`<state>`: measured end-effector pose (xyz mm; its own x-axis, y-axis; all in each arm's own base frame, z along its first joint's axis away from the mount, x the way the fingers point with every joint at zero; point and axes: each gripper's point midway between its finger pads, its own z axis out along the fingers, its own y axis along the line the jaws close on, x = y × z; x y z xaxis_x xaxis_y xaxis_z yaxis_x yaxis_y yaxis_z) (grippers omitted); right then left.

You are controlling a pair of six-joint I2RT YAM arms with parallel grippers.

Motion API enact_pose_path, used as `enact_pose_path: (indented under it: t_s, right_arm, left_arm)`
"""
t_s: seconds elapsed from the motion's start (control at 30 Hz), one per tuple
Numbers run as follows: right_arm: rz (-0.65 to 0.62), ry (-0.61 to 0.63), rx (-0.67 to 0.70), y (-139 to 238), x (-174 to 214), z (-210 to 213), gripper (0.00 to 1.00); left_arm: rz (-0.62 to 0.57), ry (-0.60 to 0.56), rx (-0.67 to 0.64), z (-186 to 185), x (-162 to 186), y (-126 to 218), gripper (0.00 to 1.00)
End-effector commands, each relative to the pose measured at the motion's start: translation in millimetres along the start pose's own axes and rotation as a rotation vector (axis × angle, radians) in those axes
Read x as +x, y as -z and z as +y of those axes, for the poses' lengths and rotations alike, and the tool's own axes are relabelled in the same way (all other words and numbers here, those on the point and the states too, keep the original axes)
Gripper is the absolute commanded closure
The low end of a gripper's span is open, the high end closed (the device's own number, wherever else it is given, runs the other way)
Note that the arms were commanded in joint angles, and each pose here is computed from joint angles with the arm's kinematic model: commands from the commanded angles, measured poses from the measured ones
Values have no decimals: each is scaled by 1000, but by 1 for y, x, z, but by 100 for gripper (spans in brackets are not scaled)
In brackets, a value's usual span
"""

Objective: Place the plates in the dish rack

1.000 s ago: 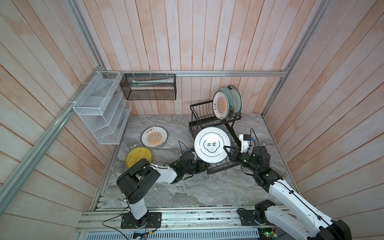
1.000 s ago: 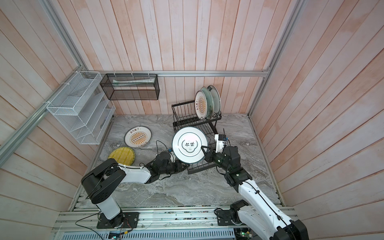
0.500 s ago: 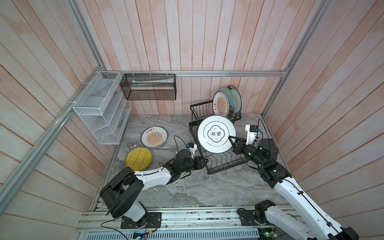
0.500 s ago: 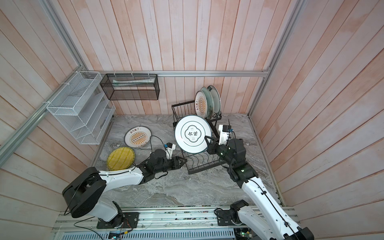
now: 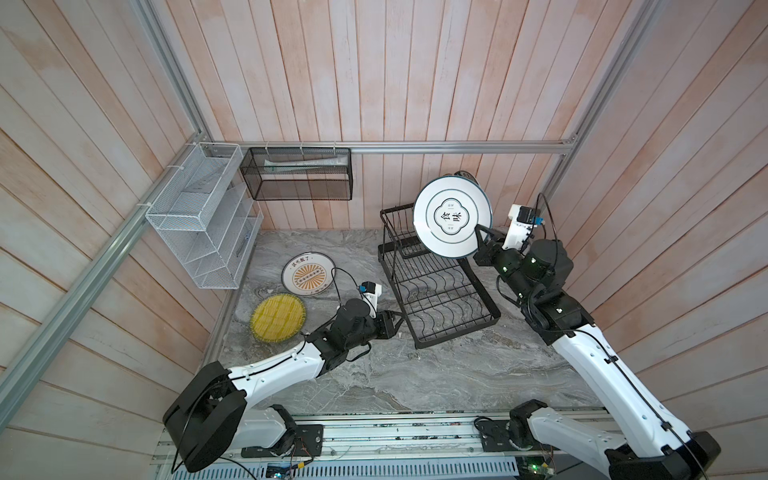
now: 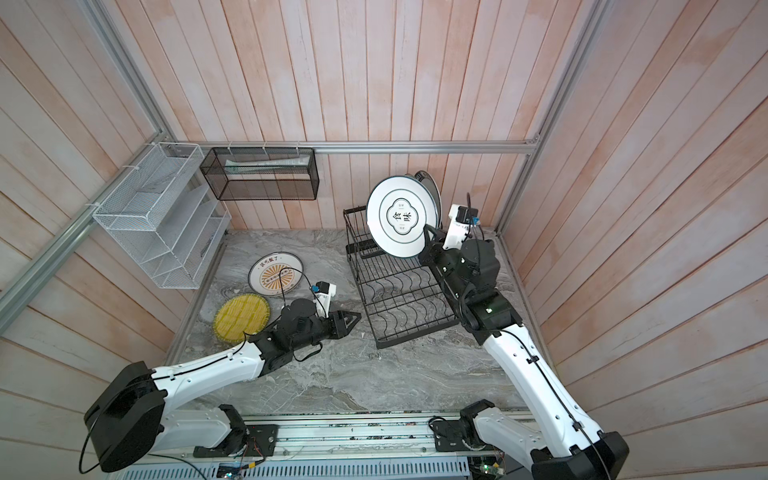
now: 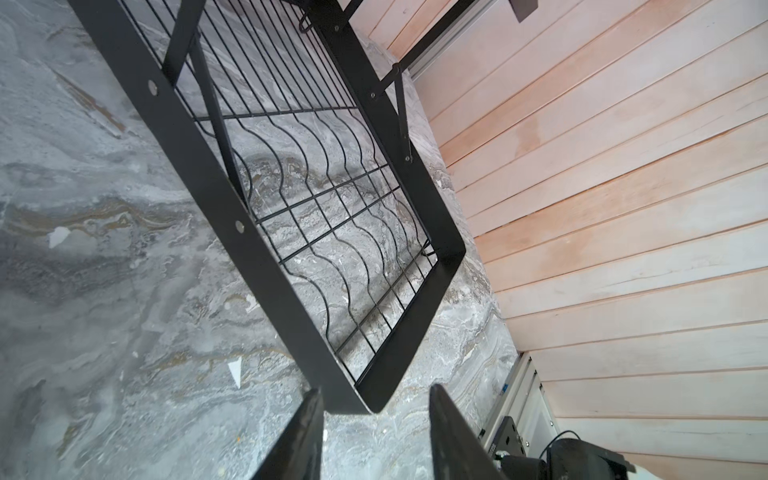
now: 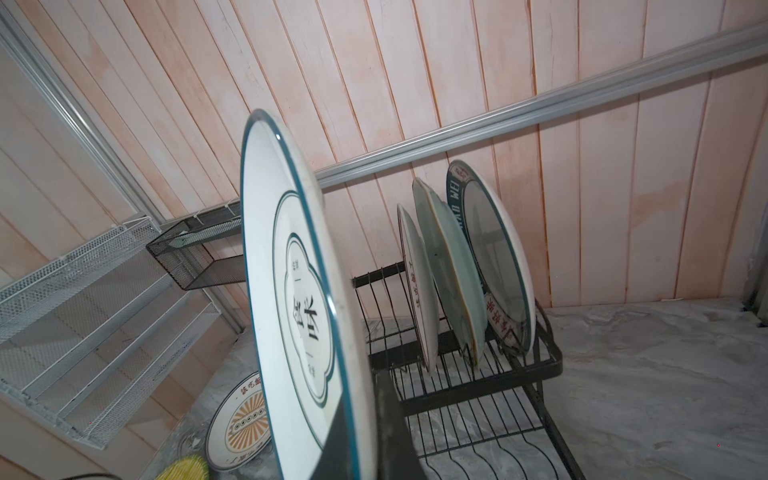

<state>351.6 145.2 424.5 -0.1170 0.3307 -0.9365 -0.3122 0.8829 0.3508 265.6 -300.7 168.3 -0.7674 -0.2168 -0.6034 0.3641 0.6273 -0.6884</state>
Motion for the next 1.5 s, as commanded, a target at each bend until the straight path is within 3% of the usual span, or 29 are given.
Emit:
enact_pose_path:
  t_s: [0.0,0.13,0.3,0.6,1.07,1.47]
  right_arm:
    - [-114,67,84,-3,-38,2,100]
    - [-153,150,197,-11,-47,9,100]
    - [-158,230,302,-27,-47,18,100]
    - [-162,324,396,-47,-47,24,100]
    - [-127,461,441,-85,-41,35,100]
    - [-57,517,457,-118,-12,37,100]
  left_arm:
    - [-16,-17,-45,8,-1,10,57]
    - [-58,-32,-114,14,-12,23,56]
    - [-81,-54,-110,6,-22,32,55]
    - [-88,-51,-114,7,-21,39,56]
    - [-90,-48,-122,9,-19,42,56]
    - [-111,-46,-130,12,-20,52,56]
